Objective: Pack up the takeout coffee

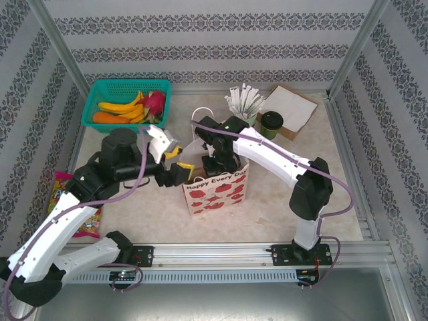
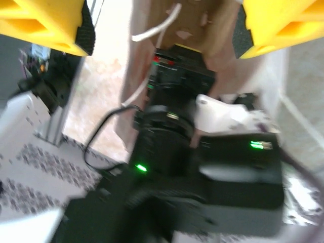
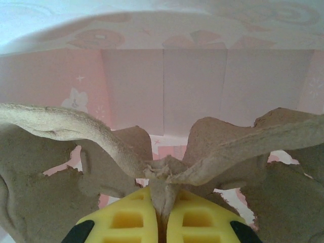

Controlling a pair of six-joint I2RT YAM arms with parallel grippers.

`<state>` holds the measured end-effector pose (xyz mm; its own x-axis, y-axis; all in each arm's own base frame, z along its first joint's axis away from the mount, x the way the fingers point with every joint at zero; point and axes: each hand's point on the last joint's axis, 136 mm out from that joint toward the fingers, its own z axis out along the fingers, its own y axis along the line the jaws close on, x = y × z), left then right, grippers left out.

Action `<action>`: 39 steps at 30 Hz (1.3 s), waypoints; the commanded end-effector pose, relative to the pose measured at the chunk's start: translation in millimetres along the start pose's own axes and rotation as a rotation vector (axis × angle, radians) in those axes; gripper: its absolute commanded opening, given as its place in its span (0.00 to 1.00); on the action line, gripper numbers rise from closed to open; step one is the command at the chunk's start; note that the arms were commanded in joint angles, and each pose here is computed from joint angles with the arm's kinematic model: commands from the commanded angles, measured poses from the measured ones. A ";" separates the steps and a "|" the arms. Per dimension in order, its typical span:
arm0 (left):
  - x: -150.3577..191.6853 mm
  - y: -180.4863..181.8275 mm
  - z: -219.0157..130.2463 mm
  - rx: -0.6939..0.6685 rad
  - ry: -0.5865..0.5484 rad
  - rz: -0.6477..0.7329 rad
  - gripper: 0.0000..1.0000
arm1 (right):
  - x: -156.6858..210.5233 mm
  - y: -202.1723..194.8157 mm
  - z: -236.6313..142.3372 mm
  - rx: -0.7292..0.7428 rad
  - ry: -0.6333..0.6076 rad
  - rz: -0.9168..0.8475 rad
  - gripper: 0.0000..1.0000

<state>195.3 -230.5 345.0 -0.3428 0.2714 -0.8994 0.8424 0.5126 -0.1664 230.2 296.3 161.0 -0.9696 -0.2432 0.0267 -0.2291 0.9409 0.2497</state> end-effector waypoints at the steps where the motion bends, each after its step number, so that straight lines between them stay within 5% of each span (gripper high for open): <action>1: 26.8 -17.3 16.2 0.059 0.126 0.106 0.66 | -5.5 2.6 -4.1 -0.005 -0.004 0.030 0.00; 10: 57.9 -30.6 48.4 0.128 0.362 0.185 0.47 | -10.7 -0.7 -6.0 0.034 -0.018 0.062 0.00; 20: 70.6 -57.0 49.9 0.290 0.365 0.198 0.41 | -16.3 -13.5 19.2 0.094 -0.036 0.090 0.00; 29: 68.3 -56.9 50.2 0.295 0.354 0.231 0.38 | -13.2 -19.7 44.4 0.118 -0.006 0.065 0.00; 31: 64.2 -53.4 46.7 0.268 0.335 0.247 0.36 | -12.7 -21.2 45.9 0.127 -0.012 0.037 0.00; 39: 5.2 16.9 19.8 -0.090 -0.004 0.080 0.62 | -9.5 -26.8 55.3 0.129 -0.034 -0.035 0.00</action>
<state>181.2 -251.9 296.8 -0.2539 0.4855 -0.8366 0.9158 0.3989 -0.0464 241.0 290.1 99.0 -0.9736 -0.2261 0.0298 -0.2198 0.9652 0.1418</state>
